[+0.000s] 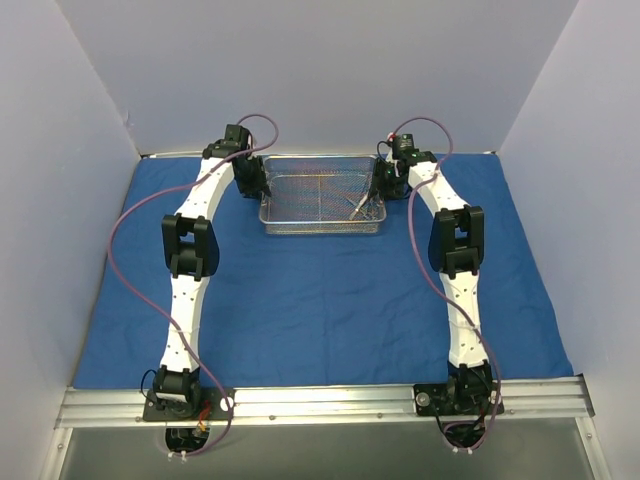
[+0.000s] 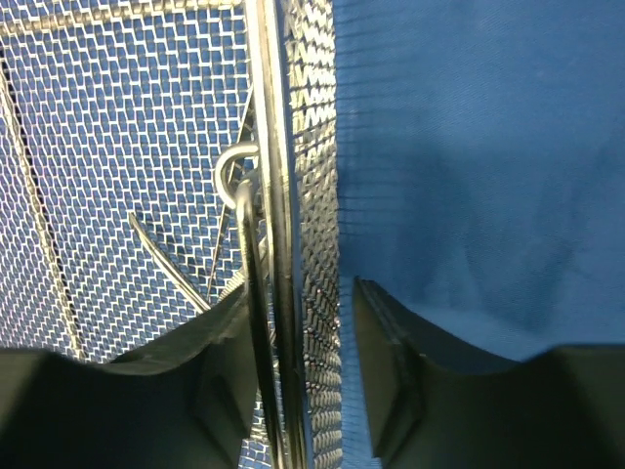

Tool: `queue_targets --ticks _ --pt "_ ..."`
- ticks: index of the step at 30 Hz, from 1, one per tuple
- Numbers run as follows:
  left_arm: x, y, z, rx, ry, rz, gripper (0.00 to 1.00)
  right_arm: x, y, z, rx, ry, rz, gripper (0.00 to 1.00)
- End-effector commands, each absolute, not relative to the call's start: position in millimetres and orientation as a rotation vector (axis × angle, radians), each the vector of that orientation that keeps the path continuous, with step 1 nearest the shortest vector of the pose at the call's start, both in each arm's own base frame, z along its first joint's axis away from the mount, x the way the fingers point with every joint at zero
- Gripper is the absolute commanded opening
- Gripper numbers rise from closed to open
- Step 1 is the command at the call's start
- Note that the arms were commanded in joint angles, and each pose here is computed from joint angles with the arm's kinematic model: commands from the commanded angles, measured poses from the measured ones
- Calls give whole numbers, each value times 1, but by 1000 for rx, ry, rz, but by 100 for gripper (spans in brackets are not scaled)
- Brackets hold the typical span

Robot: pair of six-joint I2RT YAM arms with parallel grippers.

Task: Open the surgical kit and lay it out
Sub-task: Pick up the container from the surgical kit.

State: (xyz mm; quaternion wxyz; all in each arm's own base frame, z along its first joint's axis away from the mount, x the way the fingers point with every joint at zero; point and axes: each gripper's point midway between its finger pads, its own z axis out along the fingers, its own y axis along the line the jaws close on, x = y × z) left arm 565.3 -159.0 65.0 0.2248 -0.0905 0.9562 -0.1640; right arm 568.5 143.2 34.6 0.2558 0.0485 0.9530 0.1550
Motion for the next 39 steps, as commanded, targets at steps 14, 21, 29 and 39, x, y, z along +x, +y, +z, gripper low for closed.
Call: queue_targets --ticks 14,21,29,39 --pt "575 -172 133 -190 2505 -573 2 583 158 94 139 2478 469 0" --pt "557 -203 200 -171 2412 -726 2 572 142 154 214 2388 453 0" --pt "521 -267 251 -21 2334 -844 2 512 73 183 365 2368 340 0" --pt "445 -385 231 299 2395 -971 2 348 -13 163 696 2432 141 0"
